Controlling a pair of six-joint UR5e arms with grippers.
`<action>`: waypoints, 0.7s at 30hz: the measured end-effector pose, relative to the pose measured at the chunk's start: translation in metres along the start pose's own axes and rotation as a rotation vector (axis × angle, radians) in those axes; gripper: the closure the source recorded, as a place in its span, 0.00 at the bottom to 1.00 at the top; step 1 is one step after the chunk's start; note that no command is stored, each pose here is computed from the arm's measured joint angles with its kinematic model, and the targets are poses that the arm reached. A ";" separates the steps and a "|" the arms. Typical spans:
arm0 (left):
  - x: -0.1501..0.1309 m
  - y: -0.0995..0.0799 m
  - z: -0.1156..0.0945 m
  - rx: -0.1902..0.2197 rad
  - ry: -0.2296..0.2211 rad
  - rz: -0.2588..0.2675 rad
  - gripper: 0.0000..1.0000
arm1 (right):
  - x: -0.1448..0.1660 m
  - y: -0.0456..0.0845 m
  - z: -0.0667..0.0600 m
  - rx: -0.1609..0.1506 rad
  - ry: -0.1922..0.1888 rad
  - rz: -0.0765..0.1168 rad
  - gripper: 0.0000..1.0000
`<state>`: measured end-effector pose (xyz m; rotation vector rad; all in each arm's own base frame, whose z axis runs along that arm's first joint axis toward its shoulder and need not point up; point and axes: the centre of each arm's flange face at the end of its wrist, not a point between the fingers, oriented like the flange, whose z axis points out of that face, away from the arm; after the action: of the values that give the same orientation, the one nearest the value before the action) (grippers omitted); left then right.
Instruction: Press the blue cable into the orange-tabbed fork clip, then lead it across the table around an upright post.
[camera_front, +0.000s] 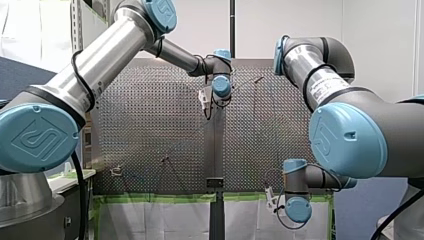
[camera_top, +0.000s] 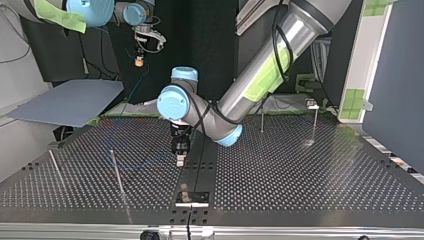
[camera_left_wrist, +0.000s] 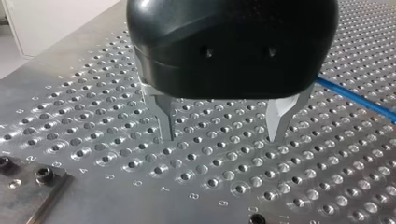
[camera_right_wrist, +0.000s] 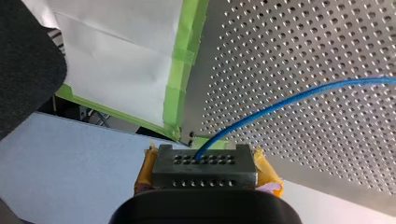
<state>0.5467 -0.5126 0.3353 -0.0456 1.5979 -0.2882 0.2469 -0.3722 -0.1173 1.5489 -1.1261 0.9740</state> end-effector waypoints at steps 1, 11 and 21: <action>0.000 -0.001 -0.001 0.000 0.002 0.001 0.05 | 0.001 0.001 0.001 -0.006 0.008 0.009 1.00; 0.010 -0.017 -0.018 0.016 0.033 0.013 0.05 | 0.015 0.014 0.032 -0.060 0.113 0.106 1.00; 0.044 -0.029 -0.041 0.104 0.105 0.082 0.05 | 0.029 0.032 0.064 -0.116 0.200 0.142 1.00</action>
<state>0.4998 -0.5428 0.2996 0.1167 1.6822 -0.3131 0.2277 -0.4445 -0.0974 1.2629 -1.1409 1.1126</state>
